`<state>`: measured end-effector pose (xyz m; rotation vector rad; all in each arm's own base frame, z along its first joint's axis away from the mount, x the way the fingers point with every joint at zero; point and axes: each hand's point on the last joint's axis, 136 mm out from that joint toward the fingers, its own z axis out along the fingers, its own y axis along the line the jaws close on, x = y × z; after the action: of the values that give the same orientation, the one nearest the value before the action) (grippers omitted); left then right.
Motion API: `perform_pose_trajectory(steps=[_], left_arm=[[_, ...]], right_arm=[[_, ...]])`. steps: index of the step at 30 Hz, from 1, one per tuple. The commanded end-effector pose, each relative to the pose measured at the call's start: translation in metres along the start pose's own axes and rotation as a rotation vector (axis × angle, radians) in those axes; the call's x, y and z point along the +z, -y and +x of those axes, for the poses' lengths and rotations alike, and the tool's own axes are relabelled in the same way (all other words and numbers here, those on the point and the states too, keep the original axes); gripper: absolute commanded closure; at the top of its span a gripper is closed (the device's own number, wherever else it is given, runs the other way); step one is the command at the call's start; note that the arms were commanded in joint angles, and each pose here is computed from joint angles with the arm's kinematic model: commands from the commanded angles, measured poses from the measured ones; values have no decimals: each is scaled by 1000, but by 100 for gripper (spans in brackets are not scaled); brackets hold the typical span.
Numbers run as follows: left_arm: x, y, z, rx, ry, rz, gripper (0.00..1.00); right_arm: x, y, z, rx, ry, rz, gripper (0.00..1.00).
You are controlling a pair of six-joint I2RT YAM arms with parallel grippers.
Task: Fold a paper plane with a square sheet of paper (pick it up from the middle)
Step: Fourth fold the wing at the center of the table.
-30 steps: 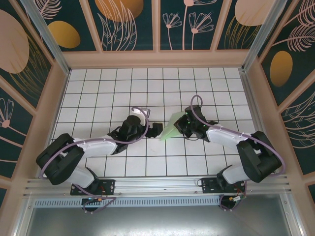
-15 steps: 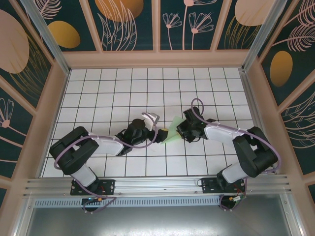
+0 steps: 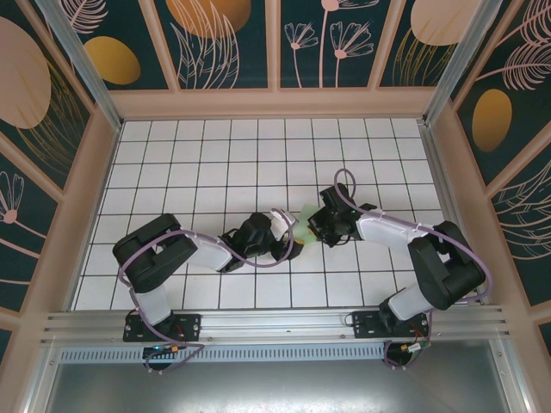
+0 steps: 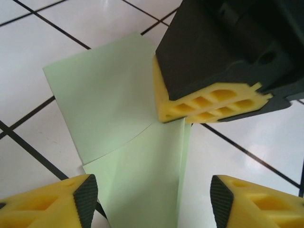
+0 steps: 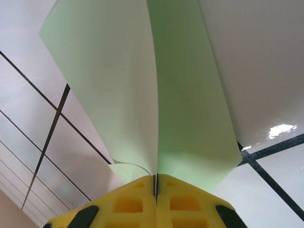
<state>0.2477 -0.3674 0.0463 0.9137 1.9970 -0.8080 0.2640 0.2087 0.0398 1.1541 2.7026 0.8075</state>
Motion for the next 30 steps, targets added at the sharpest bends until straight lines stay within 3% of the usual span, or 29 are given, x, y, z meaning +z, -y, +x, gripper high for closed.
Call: perform_pose_trajectory(steps=[1,14,26,30], left_arm=[[9,8,-10,28,13,41,37],[23,9,-1,3,-31,64,42],[20,4,4,10,-22,43,59],[21,3,8,15,-29,40,60]], right_arm=[[-1,2,3,18,-25,29,100],[1,3,-4,36,-37,34,100],[1,3,-3,42,-55,32,100],[0,1,-4,44,-60,25,100]])
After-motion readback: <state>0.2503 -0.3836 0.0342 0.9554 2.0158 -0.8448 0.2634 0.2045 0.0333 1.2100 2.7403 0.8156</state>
